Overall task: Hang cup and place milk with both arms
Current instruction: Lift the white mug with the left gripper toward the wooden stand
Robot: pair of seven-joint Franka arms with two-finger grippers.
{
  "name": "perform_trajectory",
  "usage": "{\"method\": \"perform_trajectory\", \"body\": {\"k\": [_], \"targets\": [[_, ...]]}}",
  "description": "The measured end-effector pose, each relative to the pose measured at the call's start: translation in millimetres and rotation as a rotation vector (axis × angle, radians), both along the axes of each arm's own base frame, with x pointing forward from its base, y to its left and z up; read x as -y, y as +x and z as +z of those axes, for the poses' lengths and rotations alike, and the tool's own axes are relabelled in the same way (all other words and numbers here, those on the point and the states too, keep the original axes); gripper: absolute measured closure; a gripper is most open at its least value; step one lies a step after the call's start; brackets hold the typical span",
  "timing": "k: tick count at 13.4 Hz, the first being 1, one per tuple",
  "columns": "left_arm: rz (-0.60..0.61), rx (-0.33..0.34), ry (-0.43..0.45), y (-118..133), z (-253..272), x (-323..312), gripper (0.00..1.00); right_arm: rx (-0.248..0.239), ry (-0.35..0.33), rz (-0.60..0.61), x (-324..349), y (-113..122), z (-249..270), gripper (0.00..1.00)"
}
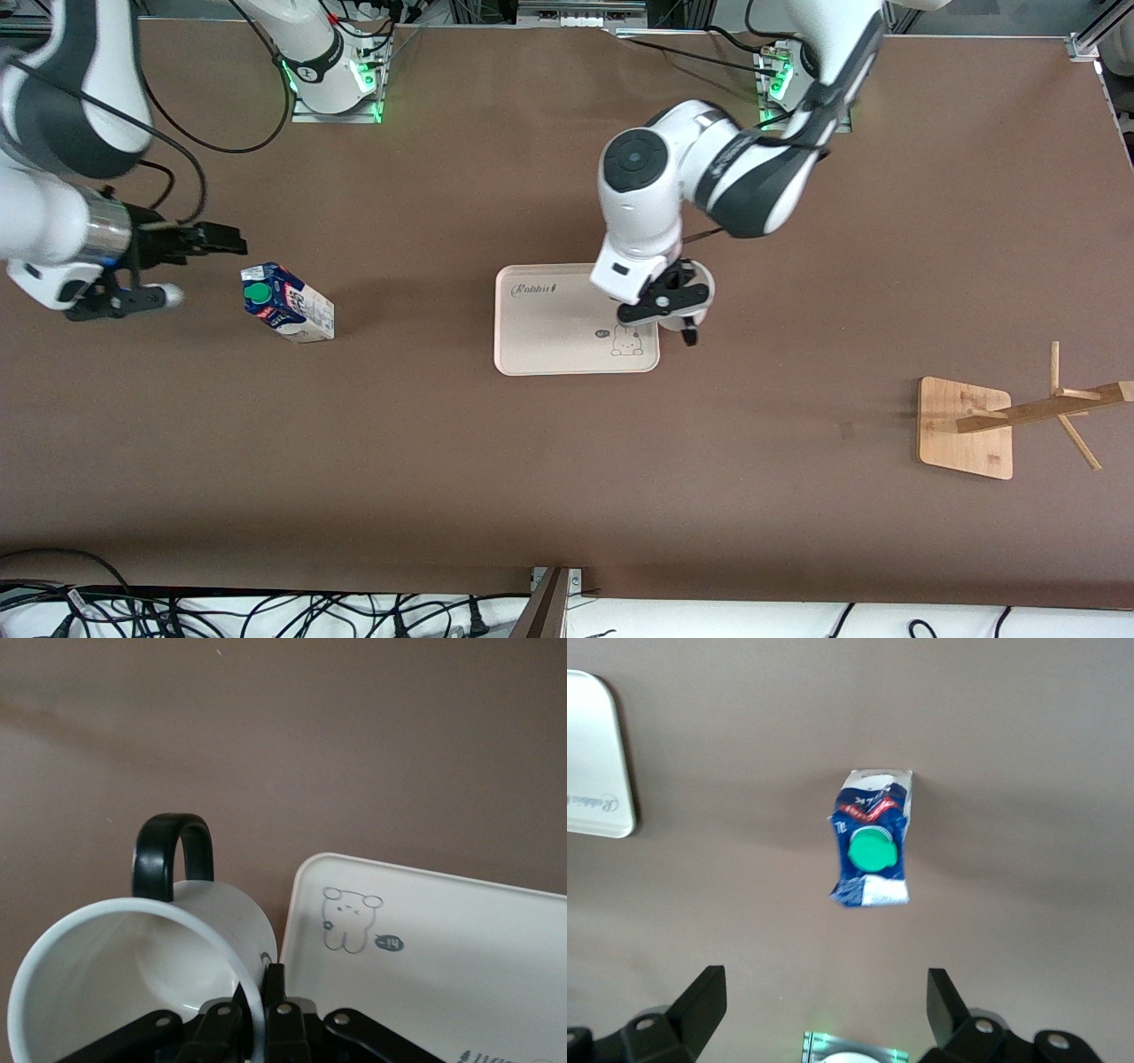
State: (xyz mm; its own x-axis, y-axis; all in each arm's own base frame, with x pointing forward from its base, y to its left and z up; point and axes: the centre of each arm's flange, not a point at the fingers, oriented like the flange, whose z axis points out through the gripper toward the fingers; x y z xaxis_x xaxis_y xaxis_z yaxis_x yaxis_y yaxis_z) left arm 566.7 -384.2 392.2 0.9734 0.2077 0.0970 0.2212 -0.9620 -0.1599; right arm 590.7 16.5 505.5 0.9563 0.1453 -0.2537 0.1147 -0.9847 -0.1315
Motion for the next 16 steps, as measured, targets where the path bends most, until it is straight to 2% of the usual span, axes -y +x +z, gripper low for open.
{"method": "perform_trajectory", "body": {"k": [2,4,7,9,10,12,14,16], "targets": [[-0.039,0.004,0.011,27,46,-52,0.94,0.046,0.002,-0.003,6,0,41,0.0],[-0.071,0.009,0.015,51,78,-106,0.94,0.114,-0.02,0.008,4,4,74,0.0],[-0.118,0.008,0.021,74,101,-172,0.94,0.228,-0.103,0.035,-3,13,117,0.0],[-0.162,-0.008,0.03,84,108,-214,0.94,0.326,-0.152,0.042,-6,29,123,0.0],[-0.18,-0.016,0.034,88,111,-236,0.94,0.35,-0.182,0.045,-5,37,119,0.0],[-0.195,-0.039,0.032,94,115,-282,0.94,0.34,-0.187,0.035,5,44,106,0.0],[-0.205,-0.064,-0.006,99,115,-329,0.94,0.325,-0.131,0.007,35,44,100,0.0],[-0.216,-0.08,-0.027,100,114,-373,0.94,0.319,-0.09,-0.027,66,30,111,0.0]]}}
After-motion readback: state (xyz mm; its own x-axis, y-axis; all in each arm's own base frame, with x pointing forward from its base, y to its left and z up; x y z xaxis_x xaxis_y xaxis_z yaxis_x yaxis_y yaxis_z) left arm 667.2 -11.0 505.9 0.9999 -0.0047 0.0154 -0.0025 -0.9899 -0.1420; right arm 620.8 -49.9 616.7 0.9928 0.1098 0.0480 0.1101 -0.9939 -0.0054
